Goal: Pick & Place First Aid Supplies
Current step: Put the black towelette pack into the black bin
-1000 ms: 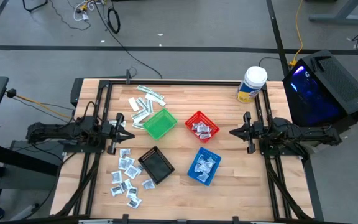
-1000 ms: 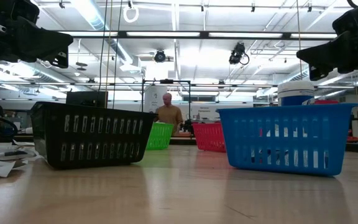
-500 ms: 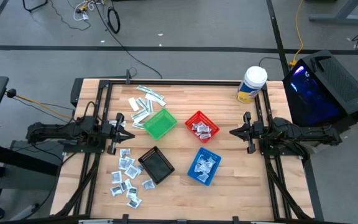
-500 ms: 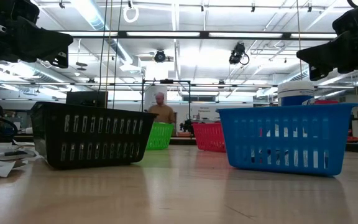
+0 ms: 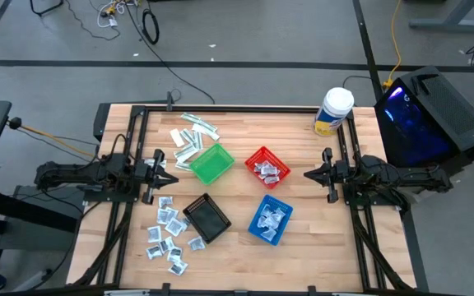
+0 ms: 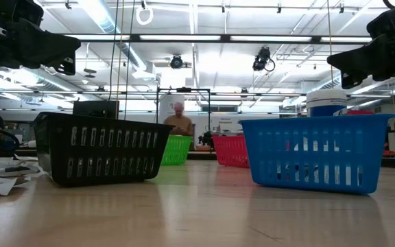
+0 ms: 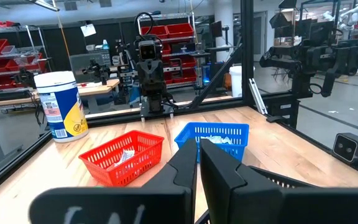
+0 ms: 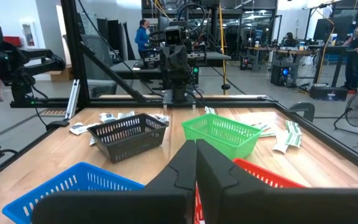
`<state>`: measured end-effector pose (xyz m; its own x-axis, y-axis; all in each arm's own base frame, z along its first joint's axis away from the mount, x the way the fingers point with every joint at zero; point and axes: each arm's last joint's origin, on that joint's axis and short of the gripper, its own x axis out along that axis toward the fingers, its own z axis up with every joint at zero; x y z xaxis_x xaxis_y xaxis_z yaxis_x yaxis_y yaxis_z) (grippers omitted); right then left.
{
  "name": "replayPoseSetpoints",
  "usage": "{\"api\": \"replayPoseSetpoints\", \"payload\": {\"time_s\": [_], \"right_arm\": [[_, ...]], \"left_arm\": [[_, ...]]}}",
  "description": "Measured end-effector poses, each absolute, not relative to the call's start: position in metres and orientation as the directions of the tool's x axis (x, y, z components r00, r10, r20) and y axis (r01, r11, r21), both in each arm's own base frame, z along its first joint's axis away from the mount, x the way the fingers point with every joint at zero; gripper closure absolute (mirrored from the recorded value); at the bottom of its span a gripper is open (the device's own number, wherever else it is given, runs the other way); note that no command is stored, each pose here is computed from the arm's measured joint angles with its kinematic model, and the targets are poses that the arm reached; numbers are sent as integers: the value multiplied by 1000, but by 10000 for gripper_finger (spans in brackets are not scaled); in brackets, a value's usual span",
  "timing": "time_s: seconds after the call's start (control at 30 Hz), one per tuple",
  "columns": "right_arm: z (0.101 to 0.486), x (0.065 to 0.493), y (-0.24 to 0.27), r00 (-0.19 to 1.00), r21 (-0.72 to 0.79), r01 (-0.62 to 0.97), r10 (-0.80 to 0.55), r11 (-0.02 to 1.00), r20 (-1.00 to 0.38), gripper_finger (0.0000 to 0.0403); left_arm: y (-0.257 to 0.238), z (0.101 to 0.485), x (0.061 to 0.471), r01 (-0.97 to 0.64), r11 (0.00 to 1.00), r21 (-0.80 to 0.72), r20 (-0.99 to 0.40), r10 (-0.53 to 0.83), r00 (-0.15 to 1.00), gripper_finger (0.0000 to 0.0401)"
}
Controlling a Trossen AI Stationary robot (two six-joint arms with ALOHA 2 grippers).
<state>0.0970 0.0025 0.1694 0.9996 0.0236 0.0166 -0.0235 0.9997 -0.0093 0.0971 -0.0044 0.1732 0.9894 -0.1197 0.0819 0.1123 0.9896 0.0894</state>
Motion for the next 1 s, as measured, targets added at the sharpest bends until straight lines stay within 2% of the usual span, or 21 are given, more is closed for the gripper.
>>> {"api": "replayPoseSetpoints", "payload": {"time_s": [0.2,0.43,0.6,0.83,1.0], "right_arm": [[169,97,3,1000,-9,-24,24,1000,17,390],[169,97,3,1000,-9,-24,24,1000,17,390],[169,97,2,1000,-9,-23,24,1000,17,390],[169,97,3,1000,-9,-24,24,1000,17,390],[169,97,2,1000,-9,-23,24,1000,17,390]], "left_arm": [[-4,176,97,111,990,85,112,-120,986,376],[-5,181,96,179,965,-189,164,-148,975,376],[-5,191,94,189,963,-193,259,-135,956,376],[-4,210,86,216,961,-174,460,-115,880,376],[-4,217,82,227,960,-167,534,-106,839,376]]}}
